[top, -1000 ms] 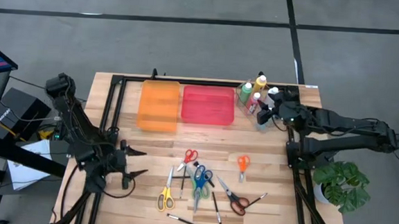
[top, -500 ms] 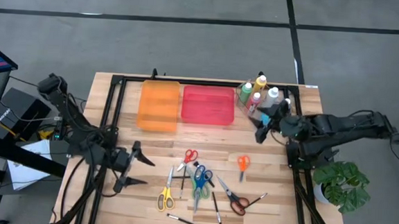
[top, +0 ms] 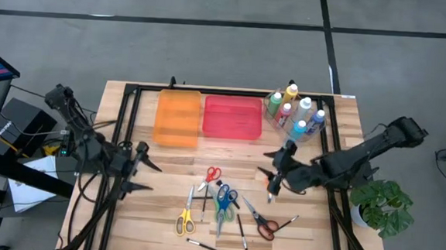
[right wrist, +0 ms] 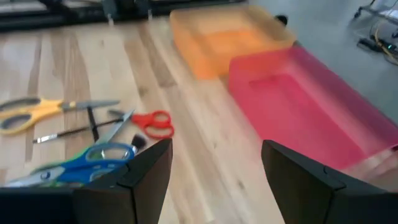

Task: Pick & Place Paint Supplies
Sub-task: Put the black paintbrush into the pink bin

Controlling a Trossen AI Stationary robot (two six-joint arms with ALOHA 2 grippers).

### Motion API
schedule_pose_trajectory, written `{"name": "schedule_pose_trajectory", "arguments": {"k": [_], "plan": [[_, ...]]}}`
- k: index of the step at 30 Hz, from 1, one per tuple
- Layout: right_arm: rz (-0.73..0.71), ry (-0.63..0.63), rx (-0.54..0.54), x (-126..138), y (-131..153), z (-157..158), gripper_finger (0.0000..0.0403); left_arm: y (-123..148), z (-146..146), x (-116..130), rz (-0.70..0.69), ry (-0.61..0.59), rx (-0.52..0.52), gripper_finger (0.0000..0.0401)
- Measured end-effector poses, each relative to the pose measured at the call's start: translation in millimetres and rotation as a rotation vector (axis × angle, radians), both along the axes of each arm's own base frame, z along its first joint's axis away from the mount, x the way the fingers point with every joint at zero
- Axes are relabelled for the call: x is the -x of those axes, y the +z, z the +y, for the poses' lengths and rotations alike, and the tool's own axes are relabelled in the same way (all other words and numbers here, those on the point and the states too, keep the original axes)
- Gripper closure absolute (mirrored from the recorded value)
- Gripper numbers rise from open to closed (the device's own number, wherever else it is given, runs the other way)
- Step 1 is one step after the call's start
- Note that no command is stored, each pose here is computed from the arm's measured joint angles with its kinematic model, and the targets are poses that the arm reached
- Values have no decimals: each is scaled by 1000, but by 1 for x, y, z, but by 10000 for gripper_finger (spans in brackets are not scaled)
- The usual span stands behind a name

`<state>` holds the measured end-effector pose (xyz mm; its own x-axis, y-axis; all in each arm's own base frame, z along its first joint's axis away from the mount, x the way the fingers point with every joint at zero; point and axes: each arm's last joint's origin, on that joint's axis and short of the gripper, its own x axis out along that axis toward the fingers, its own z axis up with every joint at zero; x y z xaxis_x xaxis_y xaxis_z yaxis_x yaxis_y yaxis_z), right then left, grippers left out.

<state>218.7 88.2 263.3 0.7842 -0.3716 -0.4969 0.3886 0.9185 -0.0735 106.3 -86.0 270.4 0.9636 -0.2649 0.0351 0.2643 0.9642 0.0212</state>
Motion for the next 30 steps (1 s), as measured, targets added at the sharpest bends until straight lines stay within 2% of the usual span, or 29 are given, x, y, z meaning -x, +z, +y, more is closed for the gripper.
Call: {"name": "schedule_pose_trajectory", "arguments": {"k": [3, 8, 12, 15, 20, 23, 26, 30], "plan": [[54, 11, -41, -5, -14, 9, 159, -1, 11, 11, 25, 17, 7, 166], [211, 105, -220, -6, -37, 27, 159, -7, 24, 23, 48, 17, 14, 226], [343, 130, -341, 0, -51, 39, 159, -23, 31, 30, 22, 19, -25, 275], [446, 145, -412, 8, -57, 46, 159, -35, 35, 34, 1, 24, -14, 307], [660, 124, -458, 31, -63, 51, 159, -52, 39, 39, -20, 24, 5, 350], [748, 124, -477, 41, -65, 55, 159, -61, 40, 39, -37, 28, -30, 373], [789, 152, -486, 47, -65, 59, 159, -67, 39, 38, -29, 38, -60, 394], [812, 252, -426, 53, -66, 67, 159, -73, 37, 36, -15, 28, -73, 397]]}}
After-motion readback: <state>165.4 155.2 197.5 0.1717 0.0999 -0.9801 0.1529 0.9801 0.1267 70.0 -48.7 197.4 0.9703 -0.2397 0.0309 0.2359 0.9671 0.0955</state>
